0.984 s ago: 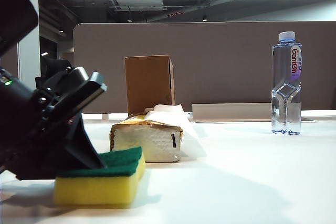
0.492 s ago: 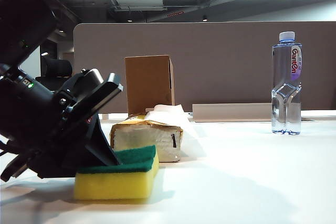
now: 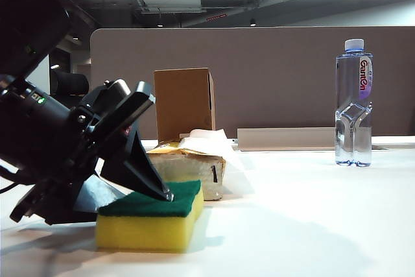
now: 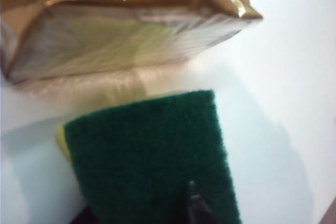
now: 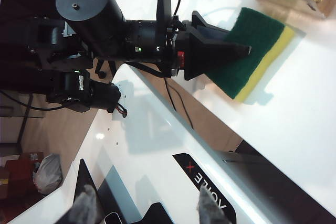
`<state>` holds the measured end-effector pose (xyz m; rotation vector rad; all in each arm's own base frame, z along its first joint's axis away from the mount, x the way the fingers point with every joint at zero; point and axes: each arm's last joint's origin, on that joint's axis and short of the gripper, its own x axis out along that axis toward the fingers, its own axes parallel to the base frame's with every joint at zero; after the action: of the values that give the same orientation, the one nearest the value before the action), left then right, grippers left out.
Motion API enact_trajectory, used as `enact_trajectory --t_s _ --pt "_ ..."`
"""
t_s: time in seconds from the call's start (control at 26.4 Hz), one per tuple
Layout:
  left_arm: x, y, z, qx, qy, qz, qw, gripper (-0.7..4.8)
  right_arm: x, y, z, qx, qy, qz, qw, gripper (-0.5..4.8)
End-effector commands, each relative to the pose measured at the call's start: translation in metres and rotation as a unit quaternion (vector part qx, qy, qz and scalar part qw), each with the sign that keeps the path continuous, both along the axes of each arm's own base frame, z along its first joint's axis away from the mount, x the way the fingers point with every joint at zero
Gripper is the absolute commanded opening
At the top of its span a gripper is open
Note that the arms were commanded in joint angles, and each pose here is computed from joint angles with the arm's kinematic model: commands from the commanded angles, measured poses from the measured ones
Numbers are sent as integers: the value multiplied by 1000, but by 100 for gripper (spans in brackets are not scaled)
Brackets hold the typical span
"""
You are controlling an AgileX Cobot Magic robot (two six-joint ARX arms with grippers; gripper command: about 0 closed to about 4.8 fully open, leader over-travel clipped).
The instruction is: Move the sponge from left to right to wipe the table, avoiding obstacles on the table, and finally reaching the bottle of mineral water.
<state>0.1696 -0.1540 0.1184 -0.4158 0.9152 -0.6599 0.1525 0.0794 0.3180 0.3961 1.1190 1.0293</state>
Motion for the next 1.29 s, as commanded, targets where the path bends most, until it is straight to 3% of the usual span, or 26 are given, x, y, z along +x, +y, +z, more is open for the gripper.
enact_trajectory --t_s 0.04,0.42,0.57,0.79,0.95,1.06,1.29 --pt "-4 3 -3 15 19 2 1000 251 -2 -1 3 3 -10 3 1000 252" --pt "-4 4 8 0 -2 3 1000 252 -8 -3 5 3 -15 4 1000 252" --pt "-5 4 10 -2 -5 3 1000 325 -10 -4 4 -3 -8 8 1000 253" --pt "-5 6 16 -5 -19 6 1000 337 -13 -5 4 -4 -7 9 1000 253" --pt "-6 8 22 -6 -38 -2 999 337 -14 -5 5 -3 -9 9 1000 254" --pt "-8 10 32 -9 -65 4 998 338 -14 -5 5 -4 -5 9 1000 298" --pt "-13 20 53 -7 -122 14 992 338 -15 -6 4 -7 2 9 1000 298"
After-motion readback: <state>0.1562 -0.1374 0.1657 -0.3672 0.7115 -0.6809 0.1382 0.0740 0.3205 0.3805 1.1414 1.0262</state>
